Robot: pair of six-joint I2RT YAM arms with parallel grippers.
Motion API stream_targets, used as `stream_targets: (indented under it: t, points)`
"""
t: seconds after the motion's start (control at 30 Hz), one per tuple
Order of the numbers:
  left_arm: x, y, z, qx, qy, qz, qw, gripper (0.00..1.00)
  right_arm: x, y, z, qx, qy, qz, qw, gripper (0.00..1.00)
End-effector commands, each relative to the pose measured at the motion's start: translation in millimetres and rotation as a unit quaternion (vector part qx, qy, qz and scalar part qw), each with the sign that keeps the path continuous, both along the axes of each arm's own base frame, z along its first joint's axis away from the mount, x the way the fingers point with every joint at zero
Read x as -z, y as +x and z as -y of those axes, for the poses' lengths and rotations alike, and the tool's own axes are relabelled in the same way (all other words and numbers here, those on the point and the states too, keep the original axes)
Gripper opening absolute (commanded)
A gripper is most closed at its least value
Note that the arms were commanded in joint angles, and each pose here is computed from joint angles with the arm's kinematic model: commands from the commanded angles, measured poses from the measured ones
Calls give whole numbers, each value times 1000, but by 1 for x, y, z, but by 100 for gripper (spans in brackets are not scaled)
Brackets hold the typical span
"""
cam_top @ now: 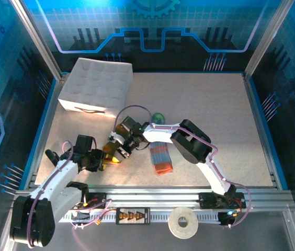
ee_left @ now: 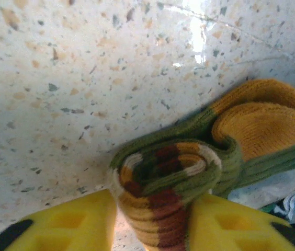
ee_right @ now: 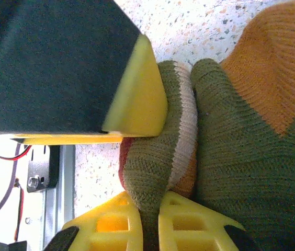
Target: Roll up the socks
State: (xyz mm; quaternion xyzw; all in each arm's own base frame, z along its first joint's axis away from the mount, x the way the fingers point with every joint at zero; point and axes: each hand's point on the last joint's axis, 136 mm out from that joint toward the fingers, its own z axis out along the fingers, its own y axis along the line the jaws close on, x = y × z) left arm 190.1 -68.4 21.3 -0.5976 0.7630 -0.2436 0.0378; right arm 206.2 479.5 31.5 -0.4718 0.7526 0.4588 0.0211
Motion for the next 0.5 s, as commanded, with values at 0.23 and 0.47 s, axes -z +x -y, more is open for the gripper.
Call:
stream_targets:
  t: [0.23, 0.47]
  points:
    - [34, -57, -13, 6, 40, -149, 988, 29, 14, -7, 20, -27, -43, 124, 991, 29]
    - [31, -55, -12, 18, 42, -161, 986, 29, -57, 9, 23, -6, 100, 439, 893, 58]
